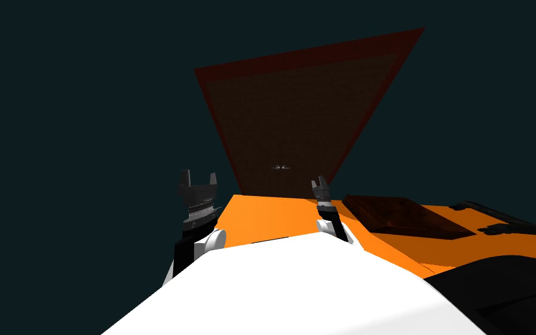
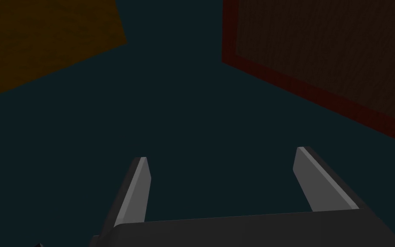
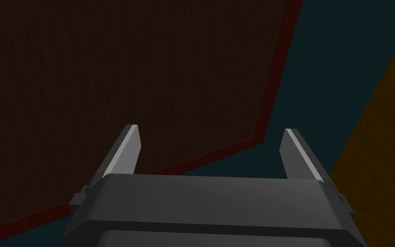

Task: Pull the door open

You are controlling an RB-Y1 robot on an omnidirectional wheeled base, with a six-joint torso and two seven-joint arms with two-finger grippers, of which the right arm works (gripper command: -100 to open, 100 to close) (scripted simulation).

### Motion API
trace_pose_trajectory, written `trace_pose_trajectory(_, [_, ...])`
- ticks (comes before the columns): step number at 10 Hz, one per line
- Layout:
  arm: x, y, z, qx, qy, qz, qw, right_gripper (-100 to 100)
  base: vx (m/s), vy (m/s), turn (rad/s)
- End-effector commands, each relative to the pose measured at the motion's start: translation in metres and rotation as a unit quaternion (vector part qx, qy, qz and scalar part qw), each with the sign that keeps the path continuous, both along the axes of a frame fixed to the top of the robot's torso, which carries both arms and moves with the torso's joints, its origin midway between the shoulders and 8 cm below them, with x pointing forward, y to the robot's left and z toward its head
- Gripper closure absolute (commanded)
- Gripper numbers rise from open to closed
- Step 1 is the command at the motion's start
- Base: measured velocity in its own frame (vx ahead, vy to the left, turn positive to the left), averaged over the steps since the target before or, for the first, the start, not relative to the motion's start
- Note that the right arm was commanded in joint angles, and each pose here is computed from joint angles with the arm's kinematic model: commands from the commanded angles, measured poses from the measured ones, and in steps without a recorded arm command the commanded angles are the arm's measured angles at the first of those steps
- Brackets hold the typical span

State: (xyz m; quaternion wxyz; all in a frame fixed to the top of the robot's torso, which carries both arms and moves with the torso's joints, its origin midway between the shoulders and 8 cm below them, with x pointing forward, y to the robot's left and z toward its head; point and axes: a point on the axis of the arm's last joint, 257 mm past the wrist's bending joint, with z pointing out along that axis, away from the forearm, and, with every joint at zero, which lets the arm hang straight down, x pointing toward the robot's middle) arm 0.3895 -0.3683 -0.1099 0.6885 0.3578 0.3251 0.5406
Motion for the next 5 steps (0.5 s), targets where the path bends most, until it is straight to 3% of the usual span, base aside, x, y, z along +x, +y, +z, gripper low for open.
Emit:
trace_pose_trajectory(1, [0.002,-0.005,-0.014,0.002,0.012,-0.002,0.9999,-100,0.088,0.004,0.042])
trace_pose_trajectory(2, [0.003,-0.009,-0.023,0.004,0.020,-0.003,0.9998,-100,0.100,0.021,0.033])
trace_pose_trajectory(3, [0.003,-0.009,-0.023,0.004,0.020,-0.003,0.9998,-100,0.077,0.021,0.011])
trace_pose_trajectory(5, [0.005,-0.016,-0.039,0.007,0.035,-0.006,0.9993,-100,0.073,0.016,0.032])
